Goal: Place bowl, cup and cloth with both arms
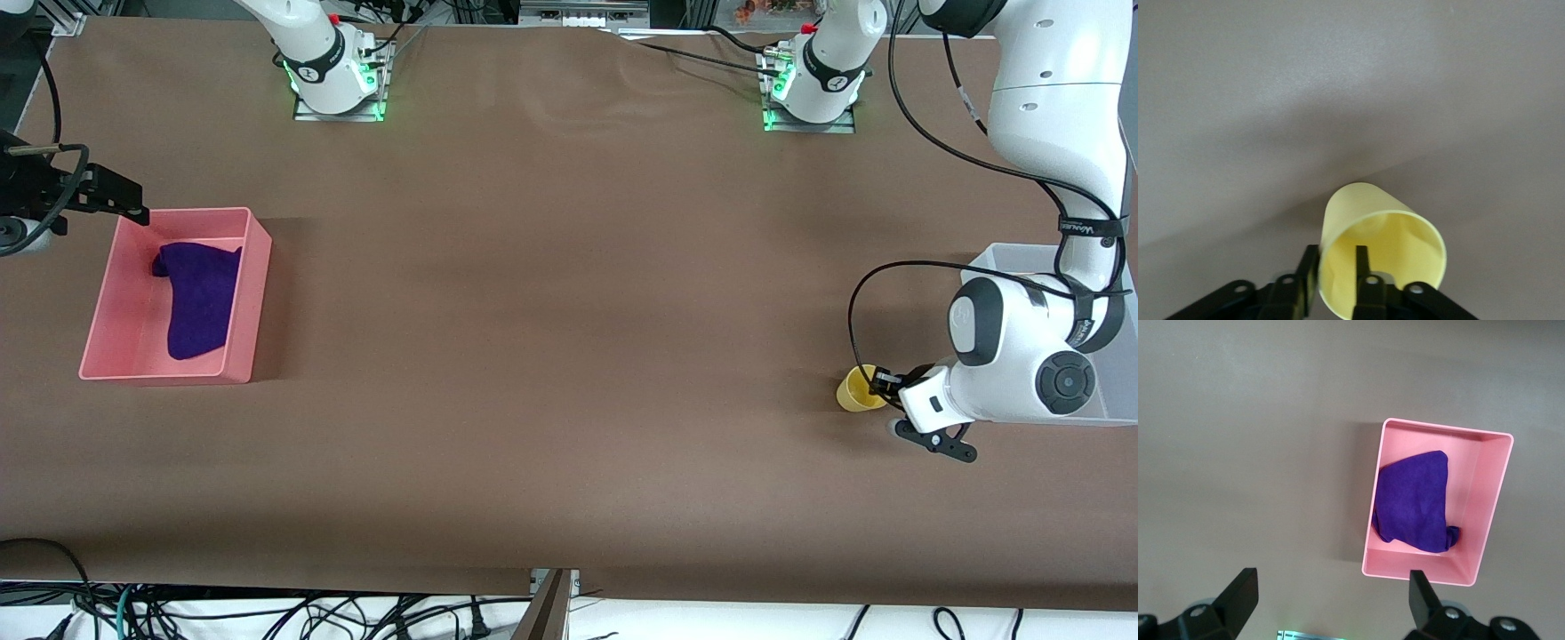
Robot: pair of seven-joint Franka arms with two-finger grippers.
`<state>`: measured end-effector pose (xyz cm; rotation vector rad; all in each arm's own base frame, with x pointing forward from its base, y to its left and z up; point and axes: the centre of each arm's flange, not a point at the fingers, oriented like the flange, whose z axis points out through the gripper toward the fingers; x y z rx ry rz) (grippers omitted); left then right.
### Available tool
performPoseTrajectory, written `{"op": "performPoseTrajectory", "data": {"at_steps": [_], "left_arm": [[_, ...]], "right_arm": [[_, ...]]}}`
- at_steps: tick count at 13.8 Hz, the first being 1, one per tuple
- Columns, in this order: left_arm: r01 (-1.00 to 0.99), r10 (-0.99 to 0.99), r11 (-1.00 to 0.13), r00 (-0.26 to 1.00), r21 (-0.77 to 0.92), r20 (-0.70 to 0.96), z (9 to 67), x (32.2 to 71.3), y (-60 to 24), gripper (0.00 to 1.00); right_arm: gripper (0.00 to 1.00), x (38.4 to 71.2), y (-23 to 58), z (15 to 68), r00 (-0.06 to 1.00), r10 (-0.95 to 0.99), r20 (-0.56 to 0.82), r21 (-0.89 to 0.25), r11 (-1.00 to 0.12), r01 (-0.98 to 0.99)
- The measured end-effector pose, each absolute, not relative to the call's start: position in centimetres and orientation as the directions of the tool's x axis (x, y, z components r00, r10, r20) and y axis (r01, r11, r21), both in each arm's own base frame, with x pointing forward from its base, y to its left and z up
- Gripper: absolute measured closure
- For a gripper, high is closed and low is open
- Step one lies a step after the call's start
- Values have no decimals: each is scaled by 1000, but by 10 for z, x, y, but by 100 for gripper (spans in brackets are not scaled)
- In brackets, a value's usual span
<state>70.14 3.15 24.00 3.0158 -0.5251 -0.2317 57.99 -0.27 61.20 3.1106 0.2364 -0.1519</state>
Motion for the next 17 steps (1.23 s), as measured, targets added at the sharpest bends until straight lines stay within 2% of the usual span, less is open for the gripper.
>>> {"op": "performPoseTrajectory", "data": {"at_steps": [2,6,10,13,17], "left_arm": [[-335,-345,-938,928,91,-138,237,701,32,97],[-339,-349,-936,927,91,-140,253,702,30,97],[-389,-398,-917,893,83,-209,341,687,47,97],[-525,-515,-851,823,26,-240,379,671,132,97],[-613,-593,-790,759,11,-268,371,638,268,97]], "right_arm": [[0,580,-3,612,984,150,-98,11,-988,152],[0,580,-2,612,984,151,-98,11,-988,153],[0,580,-1,612,983,152,-98,11,-988,154],[0,580,-1,612,983,152,-98,11,-988,154],[0,580,-1,612,984,152,-98,11,-988,154]]}}
